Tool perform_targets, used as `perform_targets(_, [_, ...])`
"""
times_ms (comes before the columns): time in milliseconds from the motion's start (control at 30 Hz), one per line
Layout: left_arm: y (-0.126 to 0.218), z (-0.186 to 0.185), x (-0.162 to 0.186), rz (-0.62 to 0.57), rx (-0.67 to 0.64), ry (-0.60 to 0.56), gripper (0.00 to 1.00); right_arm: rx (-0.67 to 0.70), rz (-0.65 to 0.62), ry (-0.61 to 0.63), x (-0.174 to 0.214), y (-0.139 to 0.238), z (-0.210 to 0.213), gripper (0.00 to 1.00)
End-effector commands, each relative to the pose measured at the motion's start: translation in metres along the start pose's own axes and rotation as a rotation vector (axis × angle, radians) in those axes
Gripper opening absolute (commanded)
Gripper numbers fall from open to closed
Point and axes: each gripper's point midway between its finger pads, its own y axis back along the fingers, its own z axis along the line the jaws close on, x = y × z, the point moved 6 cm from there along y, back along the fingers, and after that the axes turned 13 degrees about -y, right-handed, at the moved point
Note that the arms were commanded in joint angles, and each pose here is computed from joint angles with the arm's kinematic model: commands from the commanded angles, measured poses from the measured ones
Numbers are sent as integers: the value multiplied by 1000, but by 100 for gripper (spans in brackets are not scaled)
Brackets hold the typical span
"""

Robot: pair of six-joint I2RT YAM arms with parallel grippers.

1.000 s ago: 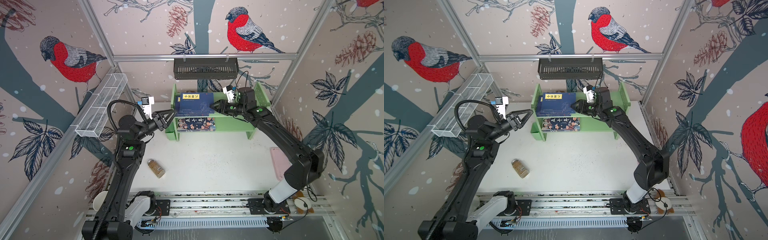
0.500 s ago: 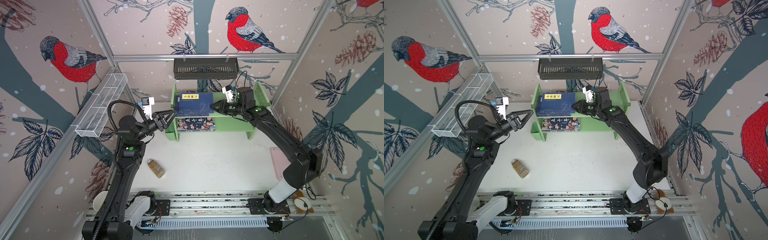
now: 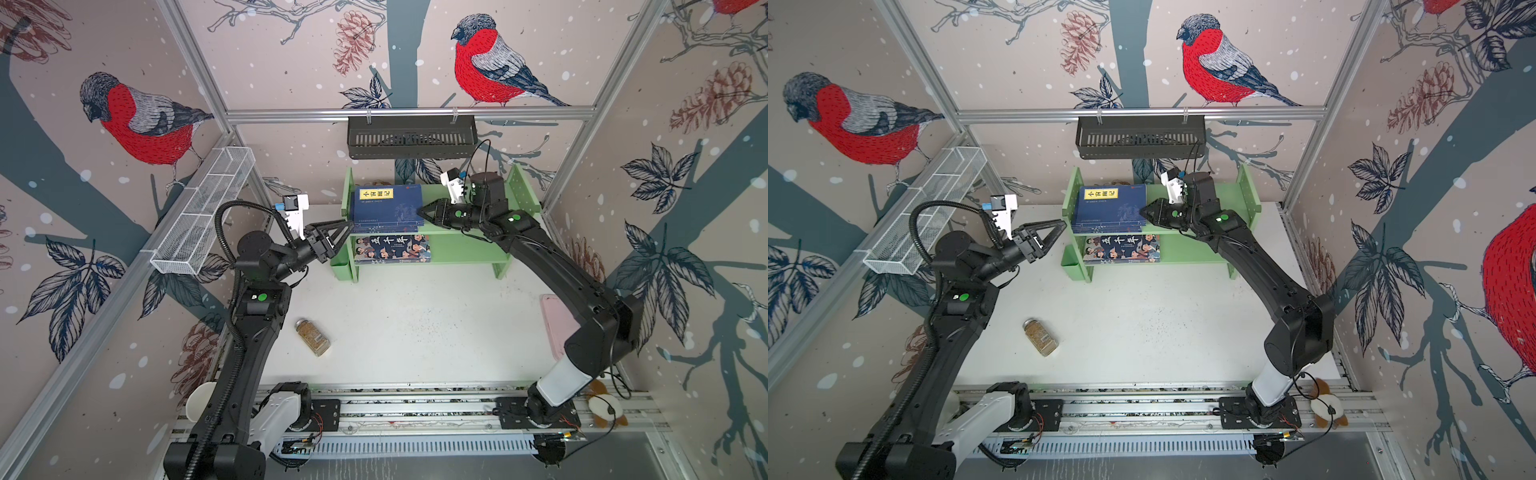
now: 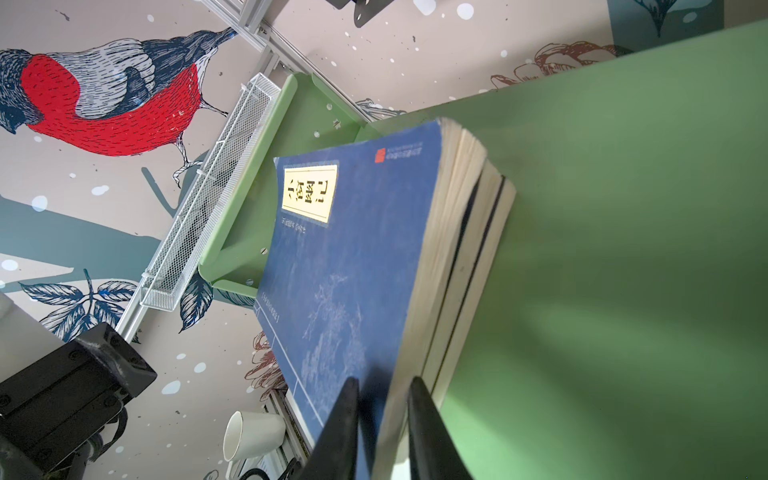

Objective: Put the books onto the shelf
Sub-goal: 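Release the book and push its spine edge with the right gripper to square it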

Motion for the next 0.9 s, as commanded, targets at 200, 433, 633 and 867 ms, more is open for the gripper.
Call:
perform_targets(200, [1,2,-3,-11,-34,-44,56,8,-49,10,-4,0,11,24])
perform_targets(433, [2,8,-4,15,-118,-156,56,39,-74,12,-6,1,10,33])
perform_targets(633, [8,17,1,99,-228,-355,55,78,-161,53,-13,21,17,38])
perform_targets(867, [13,28,22,180,-267,-490,55,4,-137,85,9,44,28,32])
